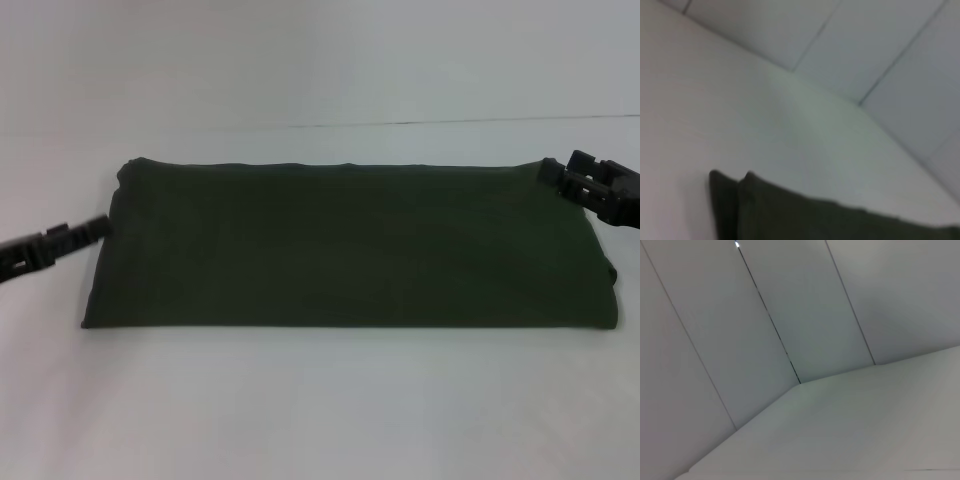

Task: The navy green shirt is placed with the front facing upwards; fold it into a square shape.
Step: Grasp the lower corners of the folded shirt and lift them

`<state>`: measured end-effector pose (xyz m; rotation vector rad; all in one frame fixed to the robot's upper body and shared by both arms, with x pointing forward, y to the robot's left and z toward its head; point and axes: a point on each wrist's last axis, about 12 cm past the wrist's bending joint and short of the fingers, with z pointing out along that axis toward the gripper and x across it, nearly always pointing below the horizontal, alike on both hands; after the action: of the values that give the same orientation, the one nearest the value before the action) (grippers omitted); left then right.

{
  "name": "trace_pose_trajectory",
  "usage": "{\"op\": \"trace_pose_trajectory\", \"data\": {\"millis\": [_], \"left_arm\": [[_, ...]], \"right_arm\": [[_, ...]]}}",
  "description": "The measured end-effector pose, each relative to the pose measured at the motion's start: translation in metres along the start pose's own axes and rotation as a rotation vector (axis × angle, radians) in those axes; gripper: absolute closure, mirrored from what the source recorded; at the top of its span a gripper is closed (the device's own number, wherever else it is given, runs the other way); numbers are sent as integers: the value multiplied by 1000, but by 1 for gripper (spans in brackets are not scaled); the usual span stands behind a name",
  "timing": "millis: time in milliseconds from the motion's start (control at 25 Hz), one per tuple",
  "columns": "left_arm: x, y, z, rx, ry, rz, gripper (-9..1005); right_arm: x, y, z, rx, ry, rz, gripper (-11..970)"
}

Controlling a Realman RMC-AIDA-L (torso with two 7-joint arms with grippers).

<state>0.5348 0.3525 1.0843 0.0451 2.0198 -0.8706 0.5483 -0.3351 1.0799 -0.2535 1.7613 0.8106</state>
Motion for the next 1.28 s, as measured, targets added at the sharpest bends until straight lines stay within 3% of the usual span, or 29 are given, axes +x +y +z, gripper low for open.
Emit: {"op": "trace_pose_trajectory", "data": {"millis": [120,280,560,1280], "left_arm": [[1,3,-2,-46,84,66,150],[4,10,-2,-118,153,75,151],[13,12,7,-161,269,131,151],[20,7,22,-151,332,163,152]], "right_arm": [[0,0,1,-1,0,-1,222],[0,1,2,-6,1,-2,223],[0,4,6,-23,14,-4,232],[1,5,10,-23,17,2,235]]}}
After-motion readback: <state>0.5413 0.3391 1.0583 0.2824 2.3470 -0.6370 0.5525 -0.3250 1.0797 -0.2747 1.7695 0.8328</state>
